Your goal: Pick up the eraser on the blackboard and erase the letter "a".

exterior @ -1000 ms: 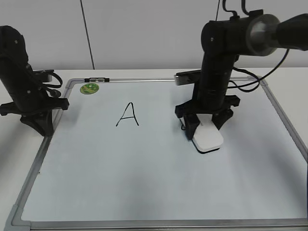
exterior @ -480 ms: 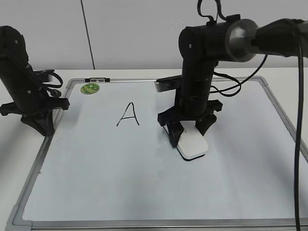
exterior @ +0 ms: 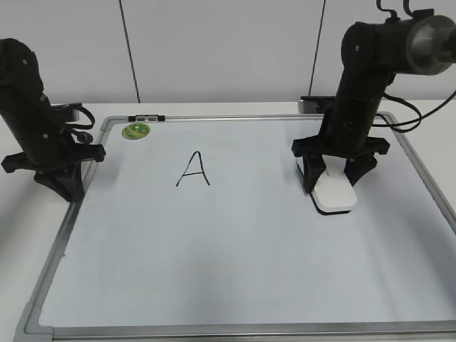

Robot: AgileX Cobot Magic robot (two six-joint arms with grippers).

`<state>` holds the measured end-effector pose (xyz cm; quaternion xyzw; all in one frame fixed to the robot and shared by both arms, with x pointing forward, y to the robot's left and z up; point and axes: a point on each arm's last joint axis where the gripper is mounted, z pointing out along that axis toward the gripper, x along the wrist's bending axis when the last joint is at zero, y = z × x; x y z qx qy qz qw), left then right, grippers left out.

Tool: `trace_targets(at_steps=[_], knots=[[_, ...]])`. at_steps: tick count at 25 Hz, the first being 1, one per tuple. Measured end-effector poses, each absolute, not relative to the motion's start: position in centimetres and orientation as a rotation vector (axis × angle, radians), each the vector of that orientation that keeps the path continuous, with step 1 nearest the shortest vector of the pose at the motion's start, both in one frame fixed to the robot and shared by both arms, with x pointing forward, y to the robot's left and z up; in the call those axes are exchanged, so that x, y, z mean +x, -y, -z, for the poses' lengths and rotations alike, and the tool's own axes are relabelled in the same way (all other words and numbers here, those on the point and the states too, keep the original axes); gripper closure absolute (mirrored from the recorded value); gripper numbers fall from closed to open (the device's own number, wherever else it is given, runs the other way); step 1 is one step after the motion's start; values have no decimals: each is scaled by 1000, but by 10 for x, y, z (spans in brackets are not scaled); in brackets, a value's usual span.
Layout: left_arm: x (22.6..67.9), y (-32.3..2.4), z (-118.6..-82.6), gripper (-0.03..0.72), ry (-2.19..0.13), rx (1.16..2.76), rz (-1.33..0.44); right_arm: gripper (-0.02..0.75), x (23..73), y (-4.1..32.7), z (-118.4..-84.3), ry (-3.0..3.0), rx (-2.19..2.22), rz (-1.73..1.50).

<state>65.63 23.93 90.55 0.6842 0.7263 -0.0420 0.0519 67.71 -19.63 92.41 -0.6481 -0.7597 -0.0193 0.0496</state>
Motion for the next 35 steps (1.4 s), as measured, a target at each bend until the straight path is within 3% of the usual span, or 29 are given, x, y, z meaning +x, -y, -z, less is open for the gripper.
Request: trace_targets(at_steps=[8,16,19,23,35], knots=[[656,-239,-905,627,-2210,2086,133,219,682,182,-937,2267,-1915,233],[656,-240,-905,623,-2208,2095,124,219,664,183,-1050,2423,-1915,586],[656,-240,-905,622,-2209,2098,124,219,649,191,-1073,2496,-1949,642],[656,-240,-905,618,-2209,2098,124,219,622,202,-1073,2539,-1993,611],[656,-240,-905,613,-2208,2103,125,219,565,276,-1011,2336,-2255,223]])
